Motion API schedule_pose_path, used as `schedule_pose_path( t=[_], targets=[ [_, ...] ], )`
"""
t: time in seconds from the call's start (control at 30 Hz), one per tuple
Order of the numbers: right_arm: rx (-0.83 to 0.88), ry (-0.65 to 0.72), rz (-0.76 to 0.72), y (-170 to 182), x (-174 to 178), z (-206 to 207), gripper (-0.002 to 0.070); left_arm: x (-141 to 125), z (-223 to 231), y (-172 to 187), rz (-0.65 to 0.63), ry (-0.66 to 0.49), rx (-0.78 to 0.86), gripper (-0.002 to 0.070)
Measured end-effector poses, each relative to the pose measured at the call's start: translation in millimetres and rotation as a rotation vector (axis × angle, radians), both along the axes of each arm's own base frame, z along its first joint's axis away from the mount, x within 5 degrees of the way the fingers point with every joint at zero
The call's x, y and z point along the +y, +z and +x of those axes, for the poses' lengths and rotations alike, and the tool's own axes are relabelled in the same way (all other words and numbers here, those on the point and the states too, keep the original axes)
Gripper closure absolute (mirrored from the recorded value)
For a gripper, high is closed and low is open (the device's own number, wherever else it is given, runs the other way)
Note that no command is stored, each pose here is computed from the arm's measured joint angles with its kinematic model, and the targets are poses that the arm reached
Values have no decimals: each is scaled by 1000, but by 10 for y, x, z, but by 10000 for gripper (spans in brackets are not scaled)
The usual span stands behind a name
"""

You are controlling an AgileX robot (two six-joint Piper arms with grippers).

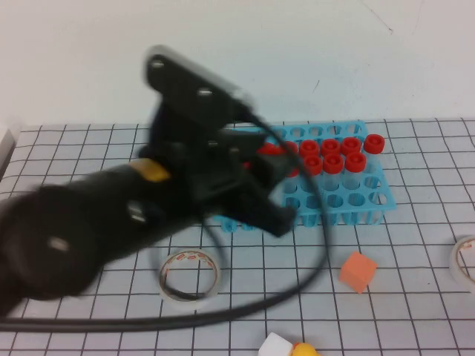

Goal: Place the test tubes

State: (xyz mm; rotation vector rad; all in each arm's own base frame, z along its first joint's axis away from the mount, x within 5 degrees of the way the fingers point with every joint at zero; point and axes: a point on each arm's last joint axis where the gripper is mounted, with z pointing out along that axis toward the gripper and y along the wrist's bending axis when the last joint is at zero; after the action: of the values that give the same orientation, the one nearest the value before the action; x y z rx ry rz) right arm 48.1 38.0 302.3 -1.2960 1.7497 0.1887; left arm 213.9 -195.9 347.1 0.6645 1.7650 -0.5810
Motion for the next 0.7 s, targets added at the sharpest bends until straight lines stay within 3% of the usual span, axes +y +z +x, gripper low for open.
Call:
schedule_pose_path(
  t=[0.2,0.47,0.7],
  targets=[
    [0,0,0,0,0,0,678,-572,85,-162,-88,-28,-1,409],
    [0,0,0,0,0,0,678,-1005,445,-471,-204,6,-59,409],
    [0,0,0,0,0,0,678,-1387,728,-568,-205,-94,-124,409]
  ],
)
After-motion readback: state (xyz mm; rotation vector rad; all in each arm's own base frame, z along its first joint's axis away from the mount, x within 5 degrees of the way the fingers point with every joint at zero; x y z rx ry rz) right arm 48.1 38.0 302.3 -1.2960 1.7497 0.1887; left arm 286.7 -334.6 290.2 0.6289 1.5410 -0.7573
